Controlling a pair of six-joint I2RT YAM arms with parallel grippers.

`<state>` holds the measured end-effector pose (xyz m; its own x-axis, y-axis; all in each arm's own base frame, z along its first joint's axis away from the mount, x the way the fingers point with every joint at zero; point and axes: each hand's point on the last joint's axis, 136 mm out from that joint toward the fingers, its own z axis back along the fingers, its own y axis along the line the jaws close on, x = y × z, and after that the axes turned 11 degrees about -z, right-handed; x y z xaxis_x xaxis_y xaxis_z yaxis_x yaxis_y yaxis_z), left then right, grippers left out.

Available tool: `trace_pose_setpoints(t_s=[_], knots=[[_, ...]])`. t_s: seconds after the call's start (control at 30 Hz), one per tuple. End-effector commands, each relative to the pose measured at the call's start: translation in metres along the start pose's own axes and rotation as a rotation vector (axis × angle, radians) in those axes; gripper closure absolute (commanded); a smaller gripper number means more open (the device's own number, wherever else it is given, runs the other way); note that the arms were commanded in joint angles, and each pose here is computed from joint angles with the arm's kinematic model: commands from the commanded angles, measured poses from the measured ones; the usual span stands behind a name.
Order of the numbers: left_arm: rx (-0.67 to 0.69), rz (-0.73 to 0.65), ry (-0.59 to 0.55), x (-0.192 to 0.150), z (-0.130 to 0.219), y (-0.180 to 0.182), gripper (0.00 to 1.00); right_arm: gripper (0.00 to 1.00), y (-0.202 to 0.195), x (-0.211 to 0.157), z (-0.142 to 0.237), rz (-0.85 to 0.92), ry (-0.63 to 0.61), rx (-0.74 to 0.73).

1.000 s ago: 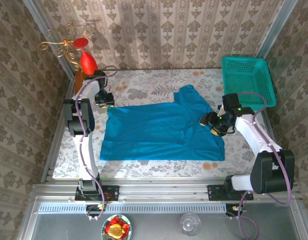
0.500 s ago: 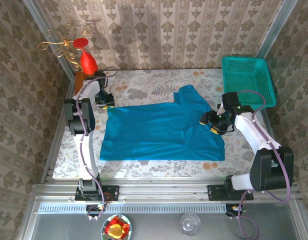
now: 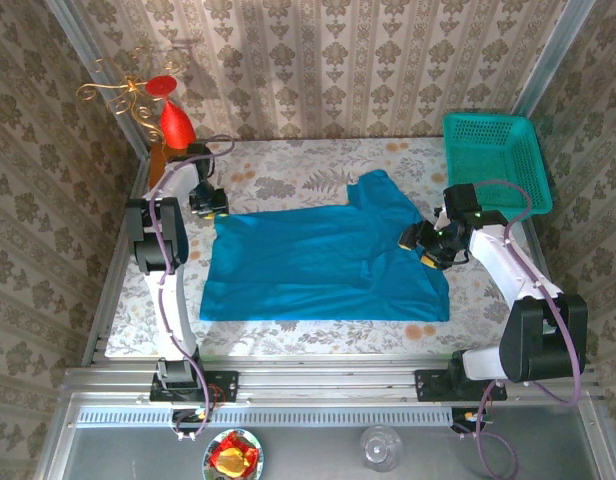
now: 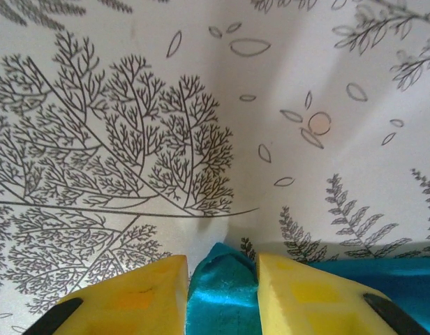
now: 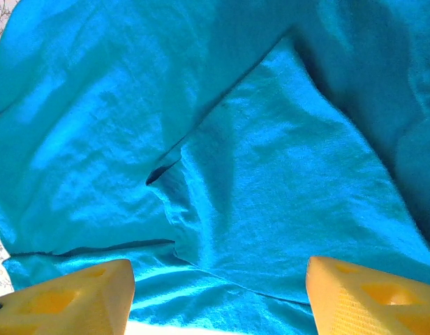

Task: Fold the inside-out t-shirt
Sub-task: Fold the T-shirt at the center of the table.

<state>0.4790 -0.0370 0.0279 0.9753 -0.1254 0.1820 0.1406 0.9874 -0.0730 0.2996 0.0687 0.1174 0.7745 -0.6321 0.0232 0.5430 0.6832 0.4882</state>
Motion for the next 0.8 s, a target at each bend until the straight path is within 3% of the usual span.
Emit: trace_pose_setpoints(t_s=[0.0, 0.4, 0.77], knots=[[0.018, -0.02, -0.007, -0.003, 0.014, 0.001, 0.68, 0.33, 0.002, 0.0, 0.007, 0.02, -0.016, -0.008], [-0.009, 0.001, 0.029, -0.011, -0.004, 0.006, 0.69, 0.33, 0.002, 0.002, 0.003, 0.02, -0.014, -0.011], [-0.014, -0.009, 0.014, -0.004, -0.007, 0.002, 0.88, 0.35, 0.007, 0.049, -0.023, 0.138, -0.079, -0.105]])
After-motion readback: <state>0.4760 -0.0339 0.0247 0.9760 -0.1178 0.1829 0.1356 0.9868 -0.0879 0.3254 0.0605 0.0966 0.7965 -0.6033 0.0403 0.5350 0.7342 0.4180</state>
